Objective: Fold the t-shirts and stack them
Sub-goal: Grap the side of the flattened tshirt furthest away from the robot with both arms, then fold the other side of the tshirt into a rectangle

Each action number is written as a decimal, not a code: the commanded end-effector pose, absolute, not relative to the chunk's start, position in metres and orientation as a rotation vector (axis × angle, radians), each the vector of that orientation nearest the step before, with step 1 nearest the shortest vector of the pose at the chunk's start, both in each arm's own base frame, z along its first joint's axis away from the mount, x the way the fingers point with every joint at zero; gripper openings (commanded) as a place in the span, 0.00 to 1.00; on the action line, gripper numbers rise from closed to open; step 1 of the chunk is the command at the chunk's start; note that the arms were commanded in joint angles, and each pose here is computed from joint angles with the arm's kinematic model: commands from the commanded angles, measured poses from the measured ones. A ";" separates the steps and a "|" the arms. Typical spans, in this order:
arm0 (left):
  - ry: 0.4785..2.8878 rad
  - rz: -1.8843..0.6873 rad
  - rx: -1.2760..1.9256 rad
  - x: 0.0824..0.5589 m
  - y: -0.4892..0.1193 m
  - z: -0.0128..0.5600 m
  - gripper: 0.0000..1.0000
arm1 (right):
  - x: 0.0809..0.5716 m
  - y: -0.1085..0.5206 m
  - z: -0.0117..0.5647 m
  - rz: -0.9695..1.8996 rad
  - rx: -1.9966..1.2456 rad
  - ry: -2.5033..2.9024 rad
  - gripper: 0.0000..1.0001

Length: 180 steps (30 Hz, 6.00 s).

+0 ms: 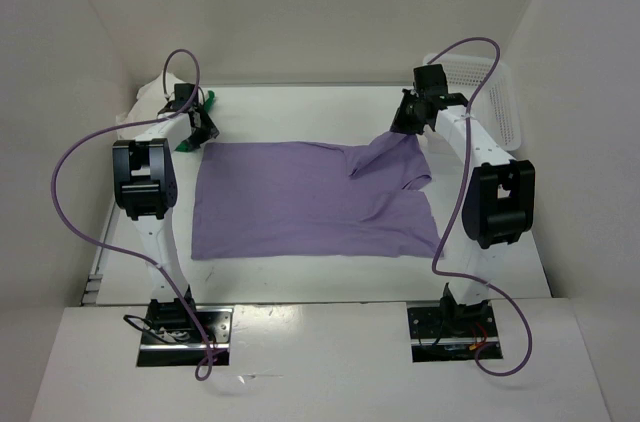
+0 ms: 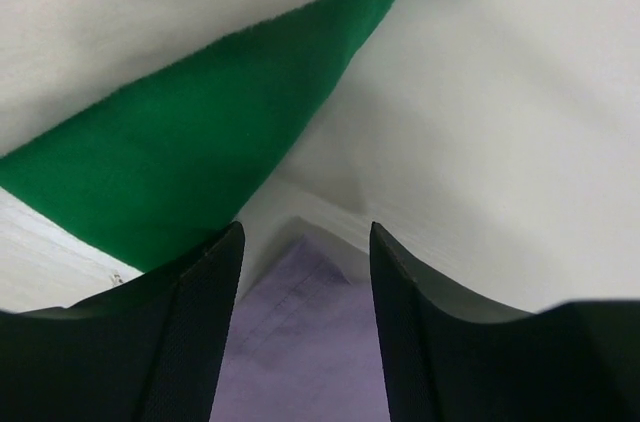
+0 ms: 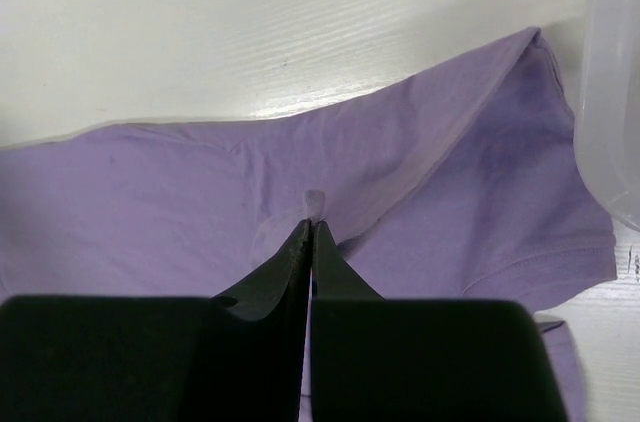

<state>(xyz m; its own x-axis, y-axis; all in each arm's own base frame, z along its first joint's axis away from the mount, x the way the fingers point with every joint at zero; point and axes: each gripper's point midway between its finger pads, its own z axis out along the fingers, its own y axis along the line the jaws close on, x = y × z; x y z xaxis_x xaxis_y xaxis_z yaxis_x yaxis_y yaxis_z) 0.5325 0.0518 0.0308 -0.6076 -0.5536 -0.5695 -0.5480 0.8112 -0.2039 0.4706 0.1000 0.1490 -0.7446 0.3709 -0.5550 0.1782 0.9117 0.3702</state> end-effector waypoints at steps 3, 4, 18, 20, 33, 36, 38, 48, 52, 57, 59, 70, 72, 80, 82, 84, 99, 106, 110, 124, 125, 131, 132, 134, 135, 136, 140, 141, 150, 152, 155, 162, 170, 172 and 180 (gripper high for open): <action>2.356 0.042 -0.791 0.528 0.061 0.037 0.59 | 0.490 0.099 0.170 0.403 0.372 2.346 0.00; 2.356 0.042 -0.791 0.528 0.061 0.037 0.57 | 0.488 0.099 0.166 0.401 0.374 2.355 0.00; 2.407 0.053 -0.767 0.515 0.051 0.023 0.38 | 0.489 0.102 0.168 0.425 0.387 2.335 0.00; 2.407 0.053 -0.767 0.515 0.051 0.023 0.31 | 0.489 0.103 0.166 0.440 0.393 2.336 0.00; 2.264 -0.091 -0.745 0.514 0.037 0.101 0.00 | 0.470 0.108 0.199 0.496 0.376 2.304 0.00; 2.192 -0.130 -0.731 0.503 0.034 0.137 0.00 | 0.452 0.106 0.214 0.506 0.381 2.280 0.00; 2.199 -0.128 -0.733 0.488 0.032 0.138 0.00 | 0.433 0.103 0.223 0.510 0.377 2.267 0.00; 2.173 -0.086 -0.752 0.403 0.039 0.154 0.00 | 0.331 0.085 0.205 0.493 0.430 2.355 0.00; 2.164 -0.051 -0.777 0.375 0.045 0.151 0.00 | 0.295 0.080 0.176 0.460 0.458 2.431 0.00; 2.238 0.030 -0.814 0.337 0.052 0.123 0.02 | 0.269 0.072 0.155 0.430 0.566 2.491 0.00; 2.256 0.036 -0.845 0.328 0.057 0.118 0.02 | 0.264 0.065 0.150 0.368 0.605 2.519 0.00; 2.246 0.003 -0.917 0.313 0.056 0.119 0.44 | 0.229 0.050 0.146 0.217 0.637 2.641 0.15; 2.202 0.003 -0.921 0.312 0.058 0.128 0.49 | 0.228 0.047 0.150 0.210 0.636 2.619 0.28; 2.211 -0.252 -0.654 0.343 -0.011 0.156 0.46 | 0.247 0.082 0.170 0.264 0.382 2.601 0.17; 2.228 -0.323 -0.585 0.346 -0.043 0.156 0.42 | 0.249 0.111 0.150 0.292 0.255 2.660 0.03; 2.250 -0.400 -0.537 0.342 -0.066 0.152 0.40 | 0.244 0.130 0.132 0.318 0.225 2.708 0.00; 2.353 -0.531 -0.431 0.318 -0.125 0.114 0.40 | 0.222 0.212 0.059 0.328 -0.059 2.905 0.43; 2.368 -0.538 -0.429 0.313 -0.125 0.105 0.40 | 0.242 0.210 0.037 0.131 -0.017 2.901 0.43; 2.368 -0.538 -0.429 0.311 -0.125 0.104 0.40 | 0.242 0.202 0.029 0.069 -0.013 2.905 0.40; 2.368 -0.542 -0.440 0.312 -0.125 0.103 0.40 | 0.251 0.201 0.028 0.013 -0.008 2.890 0.32; 2.368 -0.542 -0.440 0.312 -0.125 0.103 0.40 | 0.251 0.201 0.028 0.013 -0.008 2.890 0.30; 2.373 -0.526 -0.447 0.311 -0.123 0.099 0.40 | 0.247 0.195 0.022 -0.023 -0.010 2.907 0.26; 2.373 -0.526 -0.447 0.311 -0.123 0.099 0.40 | 0.249 0.193 0.022 -0.039 -0.008 2.898 0.23; 2.372 -0.530 -0.458 0.311 -0.123 0.099 0.40 | 0.247 0.192 0.022 -0.049 -0.010 2.906 0.16; 2.372 -0.530 -0.458 0.311 -0.123 0.099 0.40 | 0.247 0.192 0.025 -0.039 -0.008 2.898 0.15; 2.372 -0.530 -0.458 0.311 -0.123 0.099 0.40 | 0.246 0.191 0.029 -0.038 -0.008 2.897 0.13; 2.369 -0.520 -0.462 0.312 -0.122 0.099 0.40 | 0.242 0.194 0.042 0.017 -0.036 2.895 0.05; 2.361 -0.524 -0.460 0.314 -0.122 0.102 0.40 | 0.242 0.194 0.042 0.018 -0.036 2.895 0.03; 2.329 -0.519 -0.435 0.322 -0.122 0.115 0.40 | 0.222 0.206 0.080 0.196 -0.186 2.941 0.00; 2.326 -0.520 -0.435 0.324 -0.123 0.118 0.40 | 0.216 0.209 0.086 0.239 -0.212 2.958 0.00; 2.326 -0.520 -0.434 0.326 -0.123 0.119 0.40 | 0.212 0.223 0.097 0.370 -0.247 2.952 0.00; 2.321 -0.521 -0.454 0.329 -0.115 0.119 0.40 | 0.218 0.228 0.089 0.446 -0.146 2.935 0.28; 2.319 -0.512 -0.409 0.327 -0.112 0.125 0.40 | 0.290 0.167 0.140 0.517 0.213 2.676 0.32; 2.333 -0.557 -0.354 0.326 -0.125 0.126 0.40 | 0.319 0.130 0.138 0.499 0.370 2.580 0.16; 2.498 -0.843 -0.122 0.294 -0.227 0.104 0.40 | 0.376 0.025 0.099 0.261 0.807 2.352 0.39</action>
<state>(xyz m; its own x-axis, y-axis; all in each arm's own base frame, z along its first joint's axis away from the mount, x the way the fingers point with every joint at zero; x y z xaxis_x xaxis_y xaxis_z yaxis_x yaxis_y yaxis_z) 0.3060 -0.1948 0.1011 -0.8364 -0.2797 -0.4714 0.0122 0.8504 -0.5260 0.3451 0.0470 0.0965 -0.7215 0.5622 -0.4042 0.4476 0.8241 0.3471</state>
